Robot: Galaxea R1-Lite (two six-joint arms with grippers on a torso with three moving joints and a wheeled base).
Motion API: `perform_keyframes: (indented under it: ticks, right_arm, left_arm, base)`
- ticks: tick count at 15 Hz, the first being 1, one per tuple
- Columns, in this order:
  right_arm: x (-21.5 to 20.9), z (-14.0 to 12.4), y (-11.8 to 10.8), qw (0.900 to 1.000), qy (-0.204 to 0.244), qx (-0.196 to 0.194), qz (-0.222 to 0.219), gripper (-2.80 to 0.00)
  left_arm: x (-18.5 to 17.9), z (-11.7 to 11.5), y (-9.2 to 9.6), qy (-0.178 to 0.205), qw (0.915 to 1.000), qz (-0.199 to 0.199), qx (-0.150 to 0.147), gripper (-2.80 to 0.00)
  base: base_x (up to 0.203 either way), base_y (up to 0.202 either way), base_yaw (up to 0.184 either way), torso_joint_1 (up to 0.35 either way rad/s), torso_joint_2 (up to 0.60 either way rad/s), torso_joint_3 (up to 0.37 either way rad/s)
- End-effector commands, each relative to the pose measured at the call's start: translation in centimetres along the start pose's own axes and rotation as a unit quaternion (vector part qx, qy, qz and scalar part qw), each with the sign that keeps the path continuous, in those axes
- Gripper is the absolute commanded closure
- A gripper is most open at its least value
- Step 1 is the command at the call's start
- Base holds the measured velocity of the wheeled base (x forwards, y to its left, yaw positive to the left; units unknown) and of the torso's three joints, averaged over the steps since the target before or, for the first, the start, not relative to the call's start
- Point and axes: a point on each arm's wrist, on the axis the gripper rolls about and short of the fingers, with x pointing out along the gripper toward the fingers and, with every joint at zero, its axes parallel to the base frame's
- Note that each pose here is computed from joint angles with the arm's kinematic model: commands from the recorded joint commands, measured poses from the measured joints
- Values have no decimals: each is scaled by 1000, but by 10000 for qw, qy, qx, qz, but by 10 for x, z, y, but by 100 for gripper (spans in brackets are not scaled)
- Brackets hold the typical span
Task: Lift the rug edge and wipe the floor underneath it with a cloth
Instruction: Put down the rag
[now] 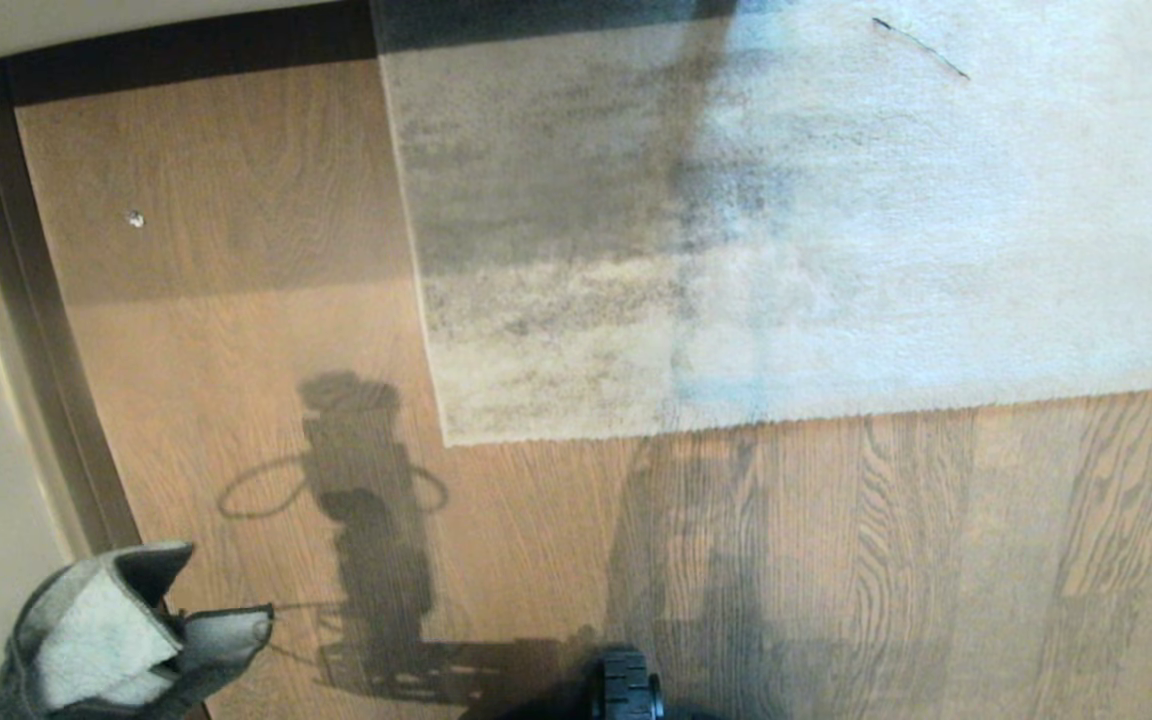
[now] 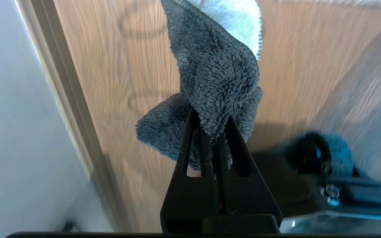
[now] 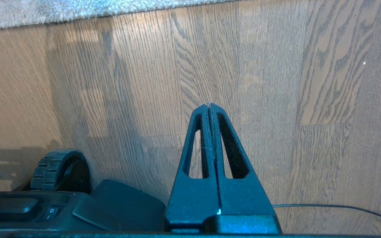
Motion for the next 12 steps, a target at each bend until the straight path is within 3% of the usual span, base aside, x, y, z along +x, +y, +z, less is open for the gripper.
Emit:
perform_keyframes:
  ticks: [1, 6, 12]
  right_arm:
    - [0, 0, 0, 10000, 6, 2, 5, 0]
    - [0, 0, 0, 10000, 6, 2, 5, 0]
    - [0, 0, 0, 10000, 7, 2, 5, 0]
  left_arm:
    - [17, 2, -1, 780, 9969, 105, -80, 0]
    - [44, 4, -4, 1573, 9860, 243, -488, 0]
    - [87, 17, -9, 1768, 9808, 365, -734, 0]
  base:
    - [0, 0, 0, 0, 0, 0]
    - [0, 0, 0, 0, 0, 0]
    - [0, 0, 0, 0, 0, 0]
